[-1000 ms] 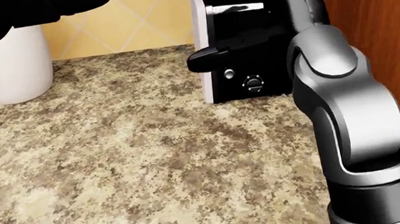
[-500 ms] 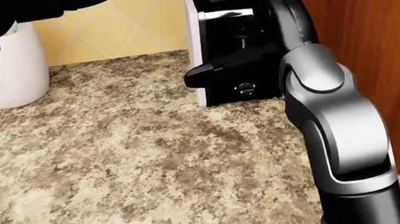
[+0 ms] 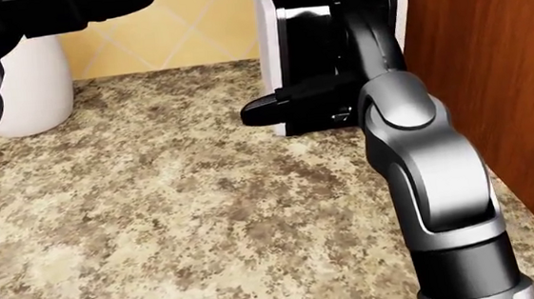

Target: Push down the lever of the toaster to turn it on.

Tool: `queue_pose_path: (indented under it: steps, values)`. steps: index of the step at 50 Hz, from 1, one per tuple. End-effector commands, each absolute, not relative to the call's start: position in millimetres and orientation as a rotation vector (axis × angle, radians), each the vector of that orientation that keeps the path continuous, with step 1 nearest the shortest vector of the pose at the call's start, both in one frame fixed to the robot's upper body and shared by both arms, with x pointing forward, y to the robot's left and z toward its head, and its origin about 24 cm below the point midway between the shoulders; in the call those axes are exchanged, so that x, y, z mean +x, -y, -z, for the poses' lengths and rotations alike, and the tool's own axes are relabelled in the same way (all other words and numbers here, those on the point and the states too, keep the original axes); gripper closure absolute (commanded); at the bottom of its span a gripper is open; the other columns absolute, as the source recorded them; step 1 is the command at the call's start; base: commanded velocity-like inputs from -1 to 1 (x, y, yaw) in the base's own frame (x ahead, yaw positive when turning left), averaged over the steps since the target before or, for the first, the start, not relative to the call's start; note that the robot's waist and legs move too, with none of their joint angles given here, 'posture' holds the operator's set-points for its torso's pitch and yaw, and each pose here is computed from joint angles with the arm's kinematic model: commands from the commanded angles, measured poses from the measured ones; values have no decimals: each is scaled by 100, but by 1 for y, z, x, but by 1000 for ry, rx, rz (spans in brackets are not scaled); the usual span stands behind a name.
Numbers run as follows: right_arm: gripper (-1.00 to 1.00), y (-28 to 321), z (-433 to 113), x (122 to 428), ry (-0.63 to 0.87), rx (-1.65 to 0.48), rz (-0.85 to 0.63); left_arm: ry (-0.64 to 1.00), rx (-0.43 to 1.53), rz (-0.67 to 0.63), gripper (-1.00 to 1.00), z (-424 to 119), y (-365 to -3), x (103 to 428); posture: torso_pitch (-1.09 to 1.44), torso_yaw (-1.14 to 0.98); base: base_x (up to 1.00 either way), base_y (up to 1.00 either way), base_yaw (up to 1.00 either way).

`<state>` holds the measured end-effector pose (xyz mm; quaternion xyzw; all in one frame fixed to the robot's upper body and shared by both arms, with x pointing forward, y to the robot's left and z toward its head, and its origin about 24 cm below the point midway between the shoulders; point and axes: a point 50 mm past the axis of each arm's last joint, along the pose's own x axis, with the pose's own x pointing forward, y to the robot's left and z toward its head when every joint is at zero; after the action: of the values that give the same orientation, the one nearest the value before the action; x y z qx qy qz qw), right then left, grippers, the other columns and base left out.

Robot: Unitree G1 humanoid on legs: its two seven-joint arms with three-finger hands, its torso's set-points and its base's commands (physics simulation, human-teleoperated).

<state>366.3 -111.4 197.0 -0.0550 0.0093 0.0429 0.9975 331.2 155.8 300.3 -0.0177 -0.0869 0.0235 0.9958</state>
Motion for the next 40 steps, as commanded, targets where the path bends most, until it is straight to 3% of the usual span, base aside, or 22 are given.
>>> queue_pose_path:
  steps: [1, 40]
  values:
    - [-100, 109, -223, 365, 94, -109, -87, 256, -42, -44, -100, -317, -155, 326, -35, 0, 0, 0, 0]
    - [-100, 115, -204, 383, 54, -86, -68, 259, -45, -37, -100, -318, -153, 325, -35, 0, 0, 0, 0]
